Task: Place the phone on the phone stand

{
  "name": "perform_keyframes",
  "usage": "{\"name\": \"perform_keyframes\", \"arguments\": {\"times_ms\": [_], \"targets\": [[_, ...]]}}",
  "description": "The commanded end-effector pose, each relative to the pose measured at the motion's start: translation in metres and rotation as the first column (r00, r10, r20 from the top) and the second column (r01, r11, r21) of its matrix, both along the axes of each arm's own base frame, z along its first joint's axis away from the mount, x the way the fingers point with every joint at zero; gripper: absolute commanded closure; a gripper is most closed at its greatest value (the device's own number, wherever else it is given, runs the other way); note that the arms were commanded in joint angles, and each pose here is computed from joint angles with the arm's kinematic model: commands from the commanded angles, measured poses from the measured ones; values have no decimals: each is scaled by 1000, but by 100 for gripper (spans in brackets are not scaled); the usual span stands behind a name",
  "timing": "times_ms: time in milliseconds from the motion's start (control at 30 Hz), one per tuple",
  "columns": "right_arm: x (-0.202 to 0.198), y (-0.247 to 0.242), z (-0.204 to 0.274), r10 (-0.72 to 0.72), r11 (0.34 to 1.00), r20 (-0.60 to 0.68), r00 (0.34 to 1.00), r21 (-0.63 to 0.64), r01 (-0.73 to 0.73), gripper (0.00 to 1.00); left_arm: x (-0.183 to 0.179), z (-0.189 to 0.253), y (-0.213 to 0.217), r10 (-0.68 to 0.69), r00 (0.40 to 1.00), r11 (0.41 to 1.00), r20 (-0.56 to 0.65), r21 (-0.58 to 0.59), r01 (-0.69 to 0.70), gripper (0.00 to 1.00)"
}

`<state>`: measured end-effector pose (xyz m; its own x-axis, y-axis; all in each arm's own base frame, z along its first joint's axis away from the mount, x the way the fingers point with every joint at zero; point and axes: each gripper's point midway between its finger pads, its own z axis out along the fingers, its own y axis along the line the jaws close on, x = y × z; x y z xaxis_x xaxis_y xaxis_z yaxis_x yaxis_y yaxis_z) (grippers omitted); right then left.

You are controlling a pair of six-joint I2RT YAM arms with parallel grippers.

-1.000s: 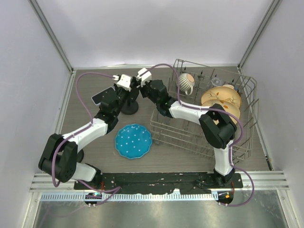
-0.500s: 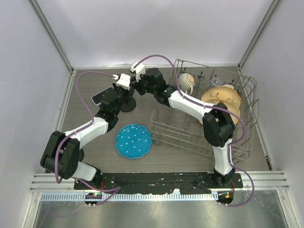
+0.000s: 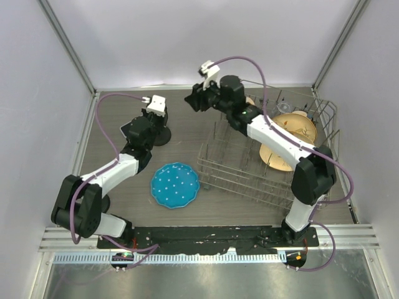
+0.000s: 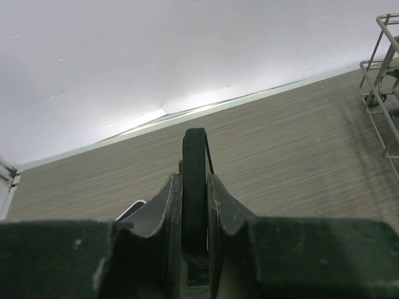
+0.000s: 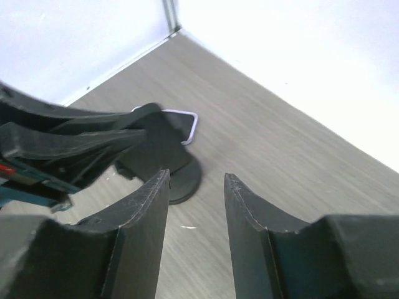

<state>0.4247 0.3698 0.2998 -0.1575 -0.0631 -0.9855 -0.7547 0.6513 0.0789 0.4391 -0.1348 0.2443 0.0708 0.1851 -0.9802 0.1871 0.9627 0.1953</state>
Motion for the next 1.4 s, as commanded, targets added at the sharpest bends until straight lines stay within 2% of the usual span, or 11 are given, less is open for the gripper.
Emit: {"name": "perform_keyframes", "arguments": {"times_ms": [0,167,267,333,467,700,733,967,1100,1367], "targets": [[0,-18,37,1,996,58,998,90,-7,53,-11,-23,23,67,993,993,-93,99,-58,100],[-15,-8,19,163,986,75,984,29,-166,47,-26,-1,15,-3,998,998,-58,57,7,100],[-27,0,7,274,962,85,958,-2,-274,45,-42,11,-6,-152,988,988,-32,36,153,100],[-32,2,-2,328,945,111,938,-49,-324,42,-52,13,-23,-266,964,963,-25,38,267,100],[-42,1,-26,404,913,130,906,-123,-389,27,-69,20,-38,-402,916,915,-7,29,402,100],[-40,4,-50,507,859,128,853,-157,-487,24,-81,32,-42,-552,834,833,10,-23,552,100],[-38,5,-48,513,856,140,847,-160,-492,24,-85,34,-47,-594,804,804,12,-35,594,100],[-28,14,-62,542,838,151,826,-167,-520,25,-95,38,-54,-669,743,743,5,-34,669,100],[-22,24,-61,541,841,189,820,-153,-519,25,-97,38,-54,-672,740,740,1,-30,672,100],[-35,40,-77,607,792,135,783,-178,-584,30,-95,38,-54,-673,739,739,-1,-28,673,100]]}}
